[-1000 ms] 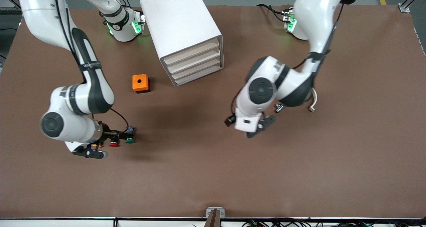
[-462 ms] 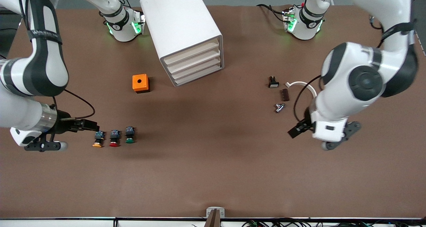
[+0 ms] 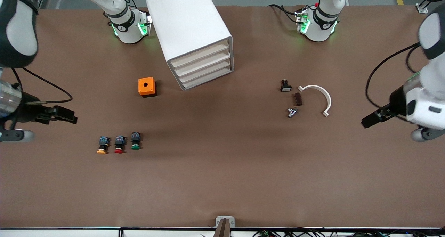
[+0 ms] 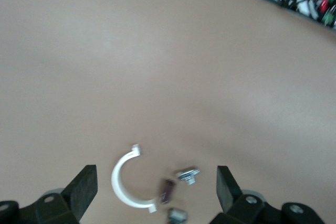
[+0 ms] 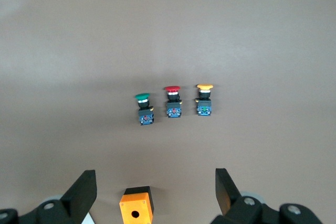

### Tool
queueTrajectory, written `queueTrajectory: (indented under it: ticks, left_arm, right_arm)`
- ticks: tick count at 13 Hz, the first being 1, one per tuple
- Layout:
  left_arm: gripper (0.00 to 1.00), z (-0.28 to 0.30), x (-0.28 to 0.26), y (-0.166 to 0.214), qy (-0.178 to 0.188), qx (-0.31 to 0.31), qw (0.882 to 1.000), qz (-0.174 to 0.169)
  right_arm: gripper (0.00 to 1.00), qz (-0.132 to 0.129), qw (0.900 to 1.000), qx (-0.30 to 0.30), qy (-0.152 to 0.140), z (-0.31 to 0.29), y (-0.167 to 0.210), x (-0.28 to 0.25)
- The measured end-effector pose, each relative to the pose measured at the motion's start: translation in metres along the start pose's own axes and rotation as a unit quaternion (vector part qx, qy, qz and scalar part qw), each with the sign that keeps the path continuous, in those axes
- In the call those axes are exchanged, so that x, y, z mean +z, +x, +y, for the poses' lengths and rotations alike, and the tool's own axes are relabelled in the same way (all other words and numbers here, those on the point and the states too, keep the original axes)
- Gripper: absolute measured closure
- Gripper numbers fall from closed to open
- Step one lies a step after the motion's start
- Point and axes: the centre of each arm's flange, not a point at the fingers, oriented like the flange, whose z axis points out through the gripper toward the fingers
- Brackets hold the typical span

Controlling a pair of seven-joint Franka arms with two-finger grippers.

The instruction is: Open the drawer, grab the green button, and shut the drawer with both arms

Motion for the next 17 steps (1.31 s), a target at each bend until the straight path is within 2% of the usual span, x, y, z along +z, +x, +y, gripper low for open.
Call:
queueTrajectory:
  ticks: [3, 7, 11, 17]
  left_arm:
    - [0.00, -0.039, -0.027, -0.012, 0.011, 0.055, 0.998, -0.018]
    - [0.00, -0.062, -0.049, -0.041, 0.007, 0.086, 0.996, -0.018]
    - [0.00, -0.071, -0.053, -0.089, 0.014, 0.092, 0.996, -0.016]
    - [0.00, -0.065, -0.058, -0.104, 0.017, 0.101, 0.995, -0.018]
  right_arm:
    - [0.00, 0.008, 1.000, 0.025, -0.011, 0.008, -0.020, -0.037]
    - [0.00, 0.028, 0.999, 0.042, -0.009, 0.018, -0.048, -0.082]
    - [0.00, 0.043, 0.998, 0.051, -0.008, 0.026, -0.067, -0.090]
    - [0.00, 0.054, 0.997, 0.055, -0.014, 0.012, -0.089, -0.093]
